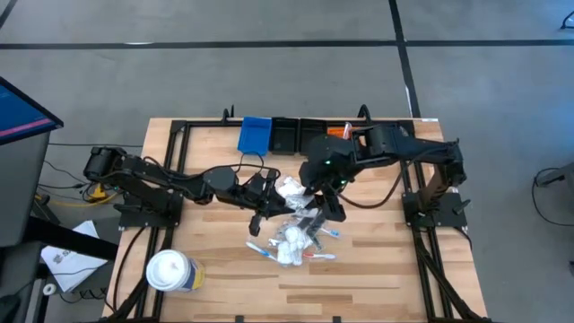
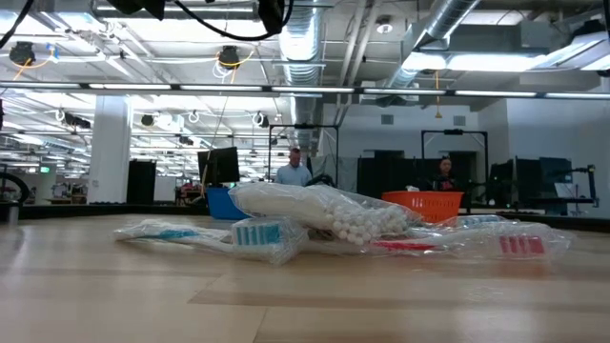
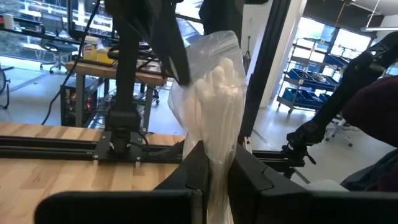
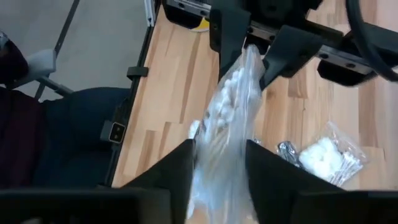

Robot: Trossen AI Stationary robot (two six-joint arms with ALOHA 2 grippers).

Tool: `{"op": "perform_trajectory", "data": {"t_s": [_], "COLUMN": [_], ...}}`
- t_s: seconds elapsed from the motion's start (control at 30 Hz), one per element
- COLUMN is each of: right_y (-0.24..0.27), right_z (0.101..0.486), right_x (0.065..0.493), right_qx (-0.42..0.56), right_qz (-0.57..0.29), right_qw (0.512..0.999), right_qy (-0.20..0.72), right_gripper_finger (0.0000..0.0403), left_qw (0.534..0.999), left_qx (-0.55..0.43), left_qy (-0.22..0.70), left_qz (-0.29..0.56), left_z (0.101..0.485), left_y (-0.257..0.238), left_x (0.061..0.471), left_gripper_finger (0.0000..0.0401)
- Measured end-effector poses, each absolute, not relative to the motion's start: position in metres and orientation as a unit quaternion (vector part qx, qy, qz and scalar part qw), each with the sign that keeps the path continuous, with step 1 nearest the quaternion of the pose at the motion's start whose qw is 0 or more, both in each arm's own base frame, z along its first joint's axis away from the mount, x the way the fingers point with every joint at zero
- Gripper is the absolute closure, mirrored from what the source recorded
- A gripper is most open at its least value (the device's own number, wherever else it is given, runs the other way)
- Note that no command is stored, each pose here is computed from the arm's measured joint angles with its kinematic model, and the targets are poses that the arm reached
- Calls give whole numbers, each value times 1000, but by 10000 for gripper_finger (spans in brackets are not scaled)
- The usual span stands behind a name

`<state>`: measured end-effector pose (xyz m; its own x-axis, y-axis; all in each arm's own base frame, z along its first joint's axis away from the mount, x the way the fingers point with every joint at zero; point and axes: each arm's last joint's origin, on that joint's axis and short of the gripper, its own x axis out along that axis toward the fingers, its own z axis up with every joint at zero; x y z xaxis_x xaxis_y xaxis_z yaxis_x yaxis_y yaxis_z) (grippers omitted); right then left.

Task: Pick & Place Travel size toiletries
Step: Put the white vanity pack into the right black bin

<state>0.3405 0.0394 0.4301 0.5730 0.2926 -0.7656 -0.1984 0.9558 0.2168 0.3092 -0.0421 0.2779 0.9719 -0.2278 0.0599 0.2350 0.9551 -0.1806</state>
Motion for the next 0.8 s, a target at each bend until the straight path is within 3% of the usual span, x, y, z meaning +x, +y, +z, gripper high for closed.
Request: {"op": "perform_trajectory", "data": {"t_s": [0.27, 0.53, 0.8], "right_y": [36, 12, -43], "right_z": [429, 435, 429], "right_x": [341, 326, 325], "right_qx": [27, -33, -51], "right_qz": [137, 37, -24], "right_qw": [886, 887, 881], "right_qy": [442, 458, 470], "right_gripper_finger": [393, 399, 401], "left_qw": [988, 990, 990], "left_qx": [-95, -106, -121], "left_qy": [-15, -25, 6], "left_qz": [-117, -90, -76], "left_z": [277, 281, 275], "left_y": [-43, -43, -44], "left_x": [309, 307, 306], "left_gripper_finger": [369, 314, 299]}}
